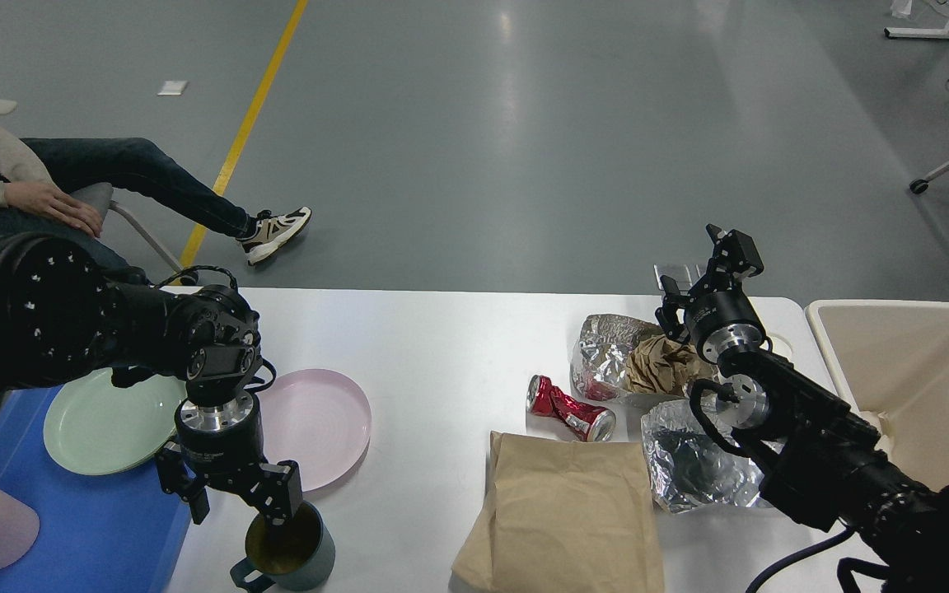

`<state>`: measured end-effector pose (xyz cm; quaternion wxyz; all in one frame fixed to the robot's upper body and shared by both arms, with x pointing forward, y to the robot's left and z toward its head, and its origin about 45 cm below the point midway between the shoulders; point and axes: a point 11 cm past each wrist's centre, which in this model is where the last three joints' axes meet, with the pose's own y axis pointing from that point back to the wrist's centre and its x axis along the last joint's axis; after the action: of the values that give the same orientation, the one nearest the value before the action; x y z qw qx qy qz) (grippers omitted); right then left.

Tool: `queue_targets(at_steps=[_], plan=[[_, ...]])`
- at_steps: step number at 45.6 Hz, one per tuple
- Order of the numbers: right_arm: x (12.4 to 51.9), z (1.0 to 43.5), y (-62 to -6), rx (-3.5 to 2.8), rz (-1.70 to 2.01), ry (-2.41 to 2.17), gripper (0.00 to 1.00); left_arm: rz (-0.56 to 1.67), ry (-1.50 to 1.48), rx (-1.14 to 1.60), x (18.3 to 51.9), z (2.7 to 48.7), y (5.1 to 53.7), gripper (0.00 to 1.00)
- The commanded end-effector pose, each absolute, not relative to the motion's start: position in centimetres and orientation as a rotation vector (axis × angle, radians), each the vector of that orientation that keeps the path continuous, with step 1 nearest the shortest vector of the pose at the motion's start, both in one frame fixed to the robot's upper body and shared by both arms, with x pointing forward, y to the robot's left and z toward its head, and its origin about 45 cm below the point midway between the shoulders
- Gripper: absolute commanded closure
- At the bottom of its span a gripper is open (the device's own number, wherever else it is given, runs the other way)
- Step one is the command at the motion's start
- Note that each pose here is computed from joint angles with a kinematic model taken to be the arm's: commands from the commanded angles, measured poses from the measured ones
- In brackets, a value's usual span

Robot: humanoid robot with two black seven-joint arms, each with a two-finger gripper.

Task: Tidy desktop
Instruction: 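Lower the left gripper and grasp the dark green mug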

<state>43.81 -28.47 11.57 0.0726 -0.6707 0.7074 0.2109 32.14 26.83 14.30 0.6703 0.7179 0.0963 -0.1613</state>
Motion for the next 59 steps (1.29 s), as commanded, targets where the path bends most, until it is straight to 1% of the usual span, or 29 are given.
queue_targets(at_steps=[1, 5, 9, 18, 31, 34, 41, 53, 59], plan=[[43.8, 11.6, -28.5, -2.015, 0.633, 2.125, 0.0, -0.37, 0.214, 1.621, 32.1, 14.0, 26.7, 0.53], [43.8, 11.6, -28.5, -2.015, 0.633, 2.125, 0.0, -0.37, 0.214, 1.626, 32.1, 13.9, 26.8, 0.61], [43.8, 11.6, -28.5, -2.015, 0.633, 2.125, 0.0, -0.371, 0.213, 1.639, 32.1, 13.9, 26.9, 0.72], [43.8, 11.6, -28.5, -2.015, 0.633, 2.125, 0.0, -0.367, 0.22, 1.643, 32.0, 13.4, 27.1, 0.79], [43.8, 11.6, -28.5, -2.015, 0.633, 2.125, 0.0, -0.36, 0.224, 1.633, 32.0, 13.4, 27.0, 0.95], [43.8, 11.6, -28.5, -2.015, 0.633, 2.125, 0.0, -0.359, 0.217, 1.614, 32.1, 13.4, 26.4, 1.0], [43.8, 11.6, -28.5, -2.015, 0.633, 2.125, 0.0, -0.346, 0.196, 1.587, 32.7, 14.0, 25.4, 1.0], [43.8, 11.6, -28.5, -2.015, 0.633, 2.125, 0.0, -0.278, 0.082, 1.561, 36.0, 18.2, 23.2, 1.0], [43.8, 11.6, -28.5, -2.015, 0.633, 2.125, 0.0, -0.256, 0.067, 1.549, 36.6, 19.0, 23.0, 1.0]])
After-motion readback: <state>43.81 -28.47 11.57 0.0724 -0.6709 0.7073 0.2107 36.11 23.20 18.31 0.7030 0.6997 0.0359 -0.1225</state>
